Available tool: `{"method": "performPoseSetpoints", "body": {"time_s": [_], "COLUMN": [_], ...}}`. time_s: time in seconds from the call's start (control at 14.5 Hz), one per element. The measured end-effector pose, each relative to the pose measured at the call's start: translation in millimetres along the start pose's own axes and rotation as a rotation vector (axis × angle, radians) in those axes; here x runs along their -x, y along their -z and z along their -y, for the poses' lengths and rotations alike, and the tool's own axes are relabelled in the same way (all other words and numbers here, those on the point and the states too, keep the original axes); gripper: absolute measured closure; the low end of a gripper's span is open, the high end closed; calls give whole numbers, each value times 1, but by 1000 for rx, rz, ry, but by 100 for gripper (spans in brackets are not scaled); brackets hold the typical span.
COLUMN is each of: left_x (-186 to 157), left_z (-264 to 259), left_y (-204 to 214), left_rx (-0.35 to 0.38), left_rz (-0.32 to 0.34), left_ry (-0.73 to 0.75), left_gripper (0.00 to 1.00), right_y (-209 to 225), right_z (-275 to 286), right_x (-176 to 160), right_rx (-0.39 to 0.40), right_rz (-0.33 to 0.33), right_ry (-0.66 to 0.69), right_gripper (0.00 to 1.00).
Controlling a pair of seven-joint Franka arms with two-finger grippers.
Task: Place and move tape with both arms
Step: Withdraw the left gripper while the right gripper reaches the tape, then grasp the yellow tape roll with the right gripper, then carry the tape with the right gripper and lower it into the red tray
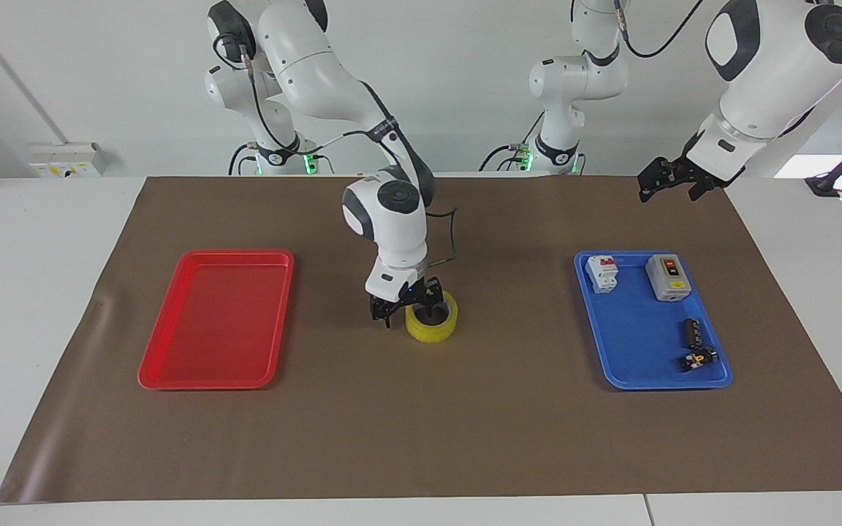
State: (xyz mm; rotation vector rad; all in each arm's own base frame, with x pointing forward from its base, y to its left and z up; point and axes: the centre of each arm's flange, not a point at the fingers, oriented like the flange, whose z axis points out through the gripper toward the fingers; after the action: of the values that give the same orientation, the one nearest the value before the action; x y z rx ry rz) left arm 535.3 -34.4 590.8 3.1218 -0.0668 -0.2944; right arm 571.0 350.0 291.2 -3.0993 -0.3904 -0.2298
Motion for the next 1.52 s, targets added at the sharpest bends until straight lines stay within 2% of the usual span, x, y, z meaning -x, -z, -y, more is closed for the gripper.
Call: {"method": "performPoseSetpoints", "body": {"time_s": [0.14, 0.21, 0.35, 0.62, 0.69, 0.76, 0.97, 1.18, 1.31, 1.52], "left_x": [0, -1, -1, 3, 4, 4, 2, 2, 2, 2], "left_z": [-4, -5, -7, -7, -7, -7, -8, -9, -9, -9], "left_y": [0, 1, 3, 14, 18, 21, 24, 24, 24, 24], "left_rx": [-1, -2, -2, -2, -2, -2, -2, -2, -2, -2], "left_rz": [-4, -7, -15, -49, -67, -87, -109, -110, -110, -110], "left_ry": [-7, -10, -12, -12, -12, -12, -14, -15, -15, -15], "left_gripper": [0, 0, 0, 0, 0, 0, 0, 0, 0, 0], "right_y": [-3, -5, -6, -3, -2, -1, 10, 50, 79, 106], "right_z": [-1, -1, -2, -3, -3, -4, -11, -53, -102, -210], "right_x": [2, 3, 3, 0, 0, 0, -7, -32, -38, -31], "right_rx": [0, -3, -5, -2, 2, 5, 36, 78, 88, 86], "right_rz": [0, -5, -9, -5, 5, 12, 72, 132, 147, 171], "right_ry": [-1, 0, -1, -4, -4, -5, -18, -69, -66, -13], "right_gripper": [4, 11, 19, 64, 74, 78, 78, 78, 78, 78]}}
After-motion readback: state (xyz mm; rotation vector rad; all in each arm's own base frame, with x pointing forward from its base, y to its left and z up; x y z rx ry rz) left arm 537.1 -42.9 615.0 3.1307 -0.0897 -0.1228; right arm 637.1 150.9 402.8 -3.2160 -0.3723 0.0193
